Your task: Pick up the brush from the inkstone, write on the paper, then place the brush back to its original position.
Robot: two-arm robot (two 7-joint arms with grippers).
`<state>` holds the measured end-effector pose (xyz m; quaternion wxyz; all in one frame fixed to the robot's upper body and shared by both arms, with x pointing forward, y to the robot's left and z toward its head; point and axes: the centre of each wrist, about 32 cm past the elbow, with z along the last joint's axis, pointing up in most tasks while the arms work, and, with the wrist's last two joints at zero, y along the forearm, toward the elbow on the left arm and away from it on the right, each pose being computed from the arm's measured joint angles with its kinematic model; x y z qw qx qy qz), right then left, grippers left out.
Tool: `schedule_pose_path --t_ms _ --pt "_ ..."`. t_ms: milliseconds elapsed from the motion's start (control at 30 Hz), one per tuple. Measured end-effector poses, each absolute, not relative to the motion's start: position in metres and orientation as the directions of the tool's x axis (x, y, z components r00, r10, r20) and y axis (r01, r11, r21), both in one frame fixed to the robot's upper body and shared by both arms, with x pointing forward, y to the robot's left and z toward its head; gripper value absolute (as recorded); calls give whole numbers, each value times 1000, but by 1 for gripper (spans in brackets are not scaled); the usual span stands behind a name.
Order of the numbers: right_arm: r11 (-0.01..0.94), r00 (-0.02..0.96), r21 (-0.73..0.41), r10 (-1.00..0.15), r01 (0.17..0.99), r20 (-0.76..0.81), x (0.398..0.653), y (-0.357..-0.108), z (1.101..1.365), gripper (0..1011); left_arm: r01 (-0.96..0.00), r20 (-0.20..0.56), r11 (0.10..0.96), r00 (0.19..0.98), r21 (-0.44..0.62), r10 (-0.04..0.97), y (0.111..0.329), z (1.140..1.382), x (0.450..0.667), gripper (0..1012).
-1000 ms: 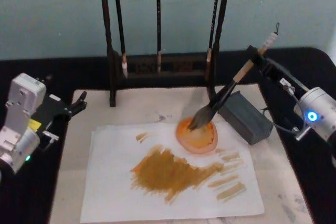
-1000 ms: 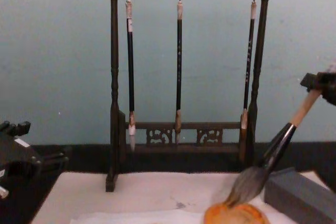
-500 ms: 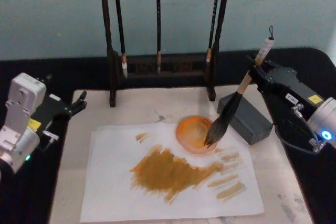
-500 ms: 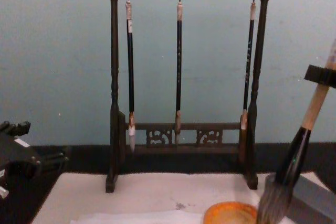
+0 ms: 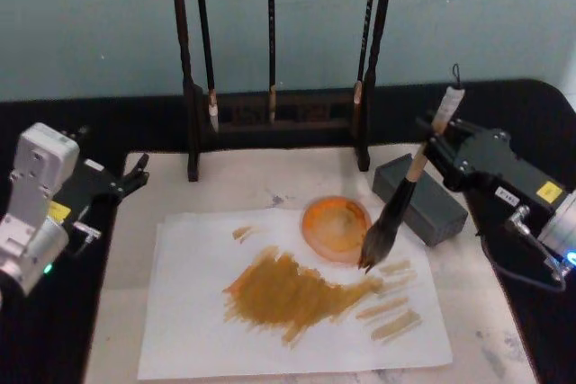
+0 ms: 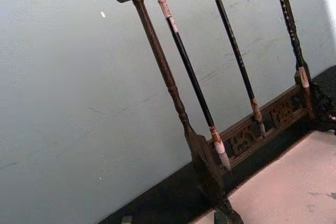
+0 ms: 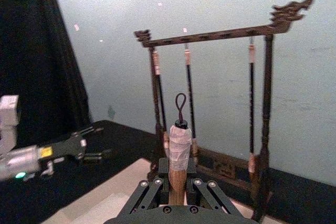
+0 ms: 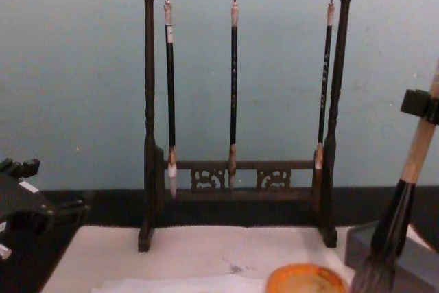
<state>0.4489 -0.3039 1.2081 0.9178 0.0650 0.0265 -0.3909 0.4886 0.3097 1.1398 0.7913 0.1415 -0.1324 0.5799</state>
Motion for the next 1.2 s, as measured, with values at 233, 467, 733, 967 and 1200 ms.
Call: schedule_pose_path --t_ms 233,467,733,967,1200 --pt "722 727 88 -684 686 -61 445 -304 1208 173 -955 374 287 292 70 880 310 1140 489 1010" --pt "757 760 69 -650 650 -21 443 -298 1207 173 -955 374 287 292 70 880 310 1140 489 1010" --pt "794 795 59 -606 605 15 442 -287 1208 173 -955 374 287 292 70 880 310 1140 489 1010" --pt "820 820 50 -571 570 26 442 -277 1206 173 -955 374 287 292 70 880 310 1140 489 1010" --pt "842 842 47 -539 537 32 442 -268 1204 173 -955 374 287 292 70 880 310 1140 489 1010"
